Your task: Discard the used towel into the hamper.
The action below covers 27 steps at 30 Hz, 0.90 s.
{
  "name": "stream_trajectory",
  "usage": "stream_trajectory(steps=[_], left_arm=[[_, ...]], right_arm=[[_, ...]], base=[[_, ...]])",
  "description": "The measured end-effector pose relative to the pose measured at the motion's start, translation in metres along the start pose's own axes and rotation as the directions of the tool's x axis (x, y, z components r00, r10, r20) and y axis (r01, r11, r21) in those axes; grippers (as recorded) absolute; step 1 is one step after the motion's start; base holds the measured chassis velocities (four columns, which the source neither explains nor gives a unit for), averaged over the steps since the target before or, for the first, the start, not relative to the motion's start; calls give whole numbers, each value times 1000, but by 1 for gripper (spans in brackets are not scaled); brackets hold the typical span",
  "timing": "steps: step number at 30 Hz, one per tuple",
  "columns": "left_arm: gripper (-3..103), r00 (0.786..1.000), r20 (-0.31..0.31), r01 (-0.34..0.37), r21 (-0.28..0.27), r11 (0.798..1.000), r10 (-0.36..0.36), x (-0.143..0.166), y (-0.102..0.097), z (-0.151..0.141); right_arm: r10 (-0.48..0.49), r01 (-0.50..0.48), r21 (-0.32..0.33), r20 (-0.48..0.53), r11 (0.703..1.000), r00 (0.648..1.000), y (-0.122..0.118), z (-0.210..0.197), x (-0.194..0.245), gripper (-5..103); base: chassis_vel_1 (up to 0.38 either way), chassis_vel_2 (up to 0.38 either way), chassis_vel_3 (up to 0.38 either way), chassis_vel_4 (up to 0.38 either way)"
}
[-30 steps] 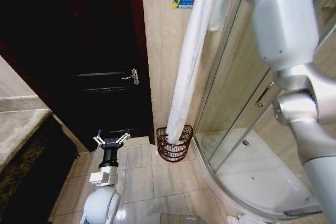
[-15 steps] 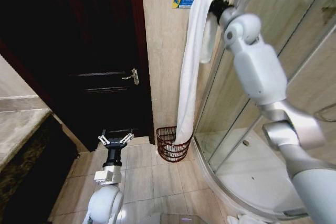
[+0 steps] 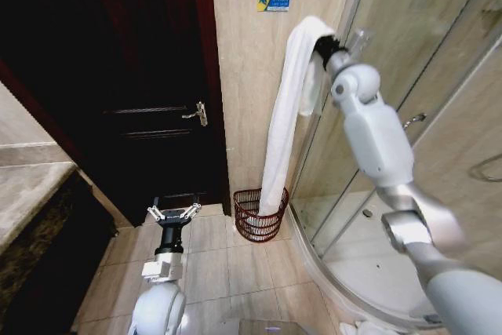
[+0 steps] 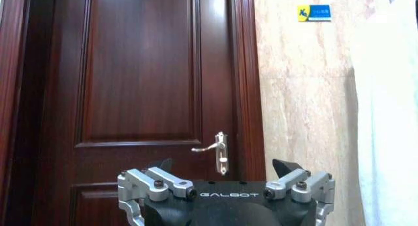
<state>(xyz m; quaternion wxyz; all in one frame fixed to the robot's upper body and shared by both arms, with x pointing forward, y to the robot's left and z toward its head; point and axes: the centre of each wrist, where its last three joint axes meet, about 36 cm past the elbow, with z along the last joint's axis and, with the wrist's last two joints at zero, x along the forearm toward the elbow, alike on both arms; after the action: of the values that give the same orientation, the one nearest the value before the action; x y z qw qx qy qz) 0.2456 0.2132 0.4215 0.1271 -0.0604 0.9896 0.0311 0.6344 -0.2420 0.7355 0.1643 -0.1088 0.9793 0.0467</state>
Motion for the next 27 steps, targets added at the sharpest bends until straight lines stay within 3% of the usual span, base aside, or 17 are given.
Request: stream_trajectory(steps=[12, 19, 27], left_arm=[[100, 1000, 2, -21, -3, 1000, 21, 3, -6, -2], [100, 1000, 3, -31, -1, 1000, 31, 4, -8, -2], [100, 999, -2, -45, 1, 999, 45, 3, -10, 1]], right_arm=[[38, -38, -24, -34, 999, 999, -19, 50, 45, 7], [35, -37, -32, -47, 999, 998, -5, 83, 90, 7], [56, -58, -25, -61, 998, 997, -5, 99, 136, 7]], base=[[0, 0, 0, 0], [0, 0, 0, 0], [0, 0, 0, 0]])
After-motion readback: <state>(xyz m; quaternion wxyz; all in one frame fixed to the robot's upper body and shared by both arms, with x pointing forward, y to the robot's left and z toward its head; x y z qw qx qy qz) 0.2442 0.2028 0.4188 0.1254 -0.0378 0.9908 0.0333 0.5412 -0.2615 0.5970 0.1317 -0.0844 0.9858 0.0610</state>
